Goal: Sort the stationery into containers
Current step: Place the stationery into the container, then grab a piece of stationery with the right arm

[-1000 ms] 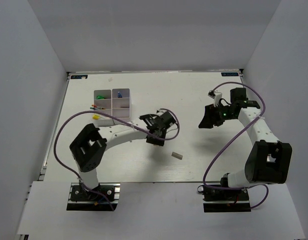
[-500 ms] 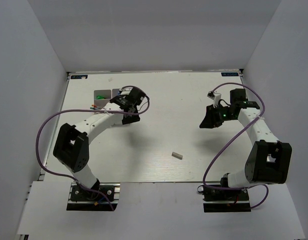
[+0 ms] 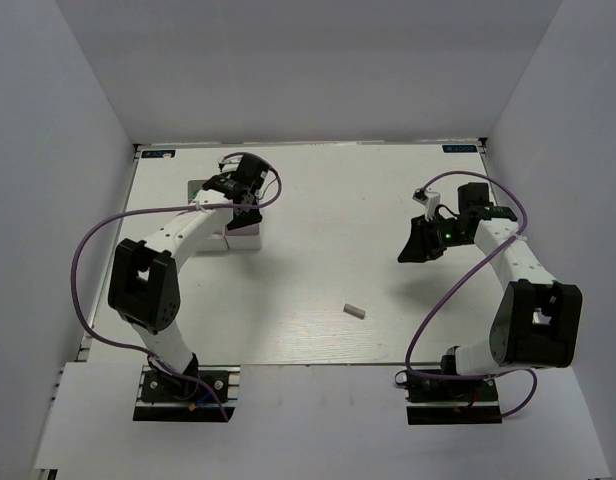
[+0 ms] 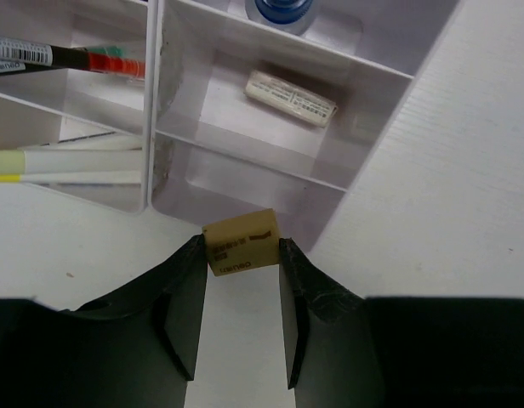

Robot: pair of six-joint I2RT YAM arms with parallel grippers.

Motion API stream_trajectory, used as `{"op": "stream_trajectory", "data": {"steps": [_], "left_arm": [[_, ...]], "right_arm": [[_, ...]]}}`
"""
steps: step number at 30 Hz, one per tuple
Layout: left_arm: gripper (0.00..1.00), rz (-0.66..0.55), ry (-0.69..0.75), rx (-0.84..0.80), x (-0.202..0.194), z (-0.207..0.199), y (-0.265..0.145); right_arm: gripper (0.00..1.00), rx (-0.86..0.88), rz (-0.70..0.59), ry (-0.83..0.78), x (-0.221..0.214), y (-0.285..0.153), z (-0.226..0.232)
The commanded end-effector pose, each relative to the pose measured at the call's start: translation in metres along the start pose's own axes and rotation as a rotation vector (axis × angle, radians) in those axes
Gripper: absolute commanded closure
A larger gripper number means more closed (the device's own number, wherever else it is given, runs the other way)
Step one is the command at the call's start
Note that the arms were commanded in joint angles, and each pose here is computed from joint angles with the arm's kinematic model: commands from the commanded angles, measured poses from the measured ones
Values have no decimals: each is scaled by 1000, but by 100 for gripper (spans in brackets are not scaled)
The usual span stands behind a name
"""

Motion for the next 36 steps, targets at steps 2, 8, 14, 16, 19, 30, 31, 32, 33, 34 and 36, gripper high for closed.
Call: {"op": "stream_trajectory", "data": {"steps": [2,8,14,16,19,30,31,32,33,34,36], "left_arm": [[77,-54,17,13,19,7,2],[53,-44,10,0,18,8,5],[30,-61,-1,-28,22,4,2],[28,-49,2,-33,19,3,3],[28,-68,-6,-42,23,5,-4],[80,-176,-2,-369,1,7,-92],[75,-156,4,-378,-12,10,-91],[68,-172,0,-409,-16,15,-103],[49,-152,-8,-402,-26,18,-102],[42,-147,-6,-412,-31,21,-105],[36,-129,-23,-407,-41,27,-110]], "right_arm": [[62,17,-8,-25,0,-3,7],[47,22,3,-37,-3,-2,7],[25,46,54,-132,-10,2,16],[23,47,74,-187,-13,7,20],[23,40,102,-248,-15,15,26],[30,34,306,-459,-56,78,53],[30,9,323,-471,-58,80,50],[30,18,342,-496,-63,87,55],[30,19,348,-506,-65,91,58],[30,-4,349,-513,-64,94,54],[30,-55,384,-513,-70,103,53]]}}
Point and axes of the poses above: each gripper's point midway between its finger pads, its own y axis out along the fingers, its own z axis along the line the jaws close on, x = y × z, the point moved 3 cm from there along -y, back along the fingers, and after that the axes turned 9 degrees about y, right-handed, at the moved point
